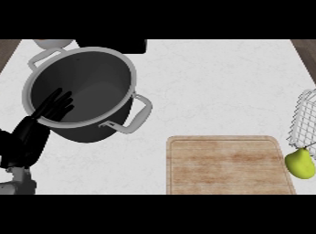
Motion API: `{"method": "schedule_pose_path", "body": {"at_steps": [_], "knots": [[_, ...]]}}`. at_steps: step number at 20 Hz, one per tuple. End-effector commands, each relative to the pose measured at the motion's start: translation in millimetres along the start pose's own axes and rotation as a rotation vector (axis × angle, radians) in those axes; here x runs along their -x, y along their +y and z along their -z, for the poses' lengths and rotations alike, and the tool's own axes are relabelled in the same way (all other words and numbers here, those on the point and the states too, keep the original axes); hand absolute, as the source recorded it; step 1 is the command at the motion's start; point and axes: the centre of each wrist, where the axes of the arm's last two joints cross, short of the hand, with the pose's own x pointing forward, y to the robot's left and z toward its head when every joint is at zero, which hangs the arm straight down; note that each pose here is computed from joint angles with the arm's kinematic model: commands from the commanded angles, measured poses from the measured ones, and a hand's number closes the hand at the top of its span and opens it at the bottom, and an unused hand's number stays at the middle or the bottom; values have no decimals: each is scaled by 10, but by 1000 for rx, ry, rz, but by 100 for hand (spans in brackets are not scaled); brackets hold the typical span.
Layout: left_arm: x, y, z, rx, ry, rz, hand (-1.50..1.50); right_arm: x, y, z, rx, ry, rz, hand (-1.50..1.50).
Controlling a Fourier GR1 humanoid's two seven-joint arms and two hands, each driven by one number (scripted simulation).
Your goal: Pick the cupcake from the cutting board and place it in the tiered basket
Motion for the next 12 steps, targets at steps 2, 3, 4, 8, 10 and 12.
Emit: {"method": "schedule_pose_path", "body": {"at_steps": [2,3,4,8,10,12], "knots": [[41,-62,92,-20,47,2,0,-170,-695,-60,62,-35,29,-150],[83,64,118,-23,62,12,0,-77,-723,-81,84,-31,10,-150],[32,8,-38,-7,51,2,0,-197,-918,-115,72,-21,6,-150],[32,54,20,-1,48,2,0,-246,-1110,-162,80,-28,-10,-150],[87,59,5,-17,50,9,0,-388,-1257,-188,78,-22,-13,-150],[124,124,-59,-32,45,24,0,-293,-1331,-271,82,-31,-39,-150]]}}
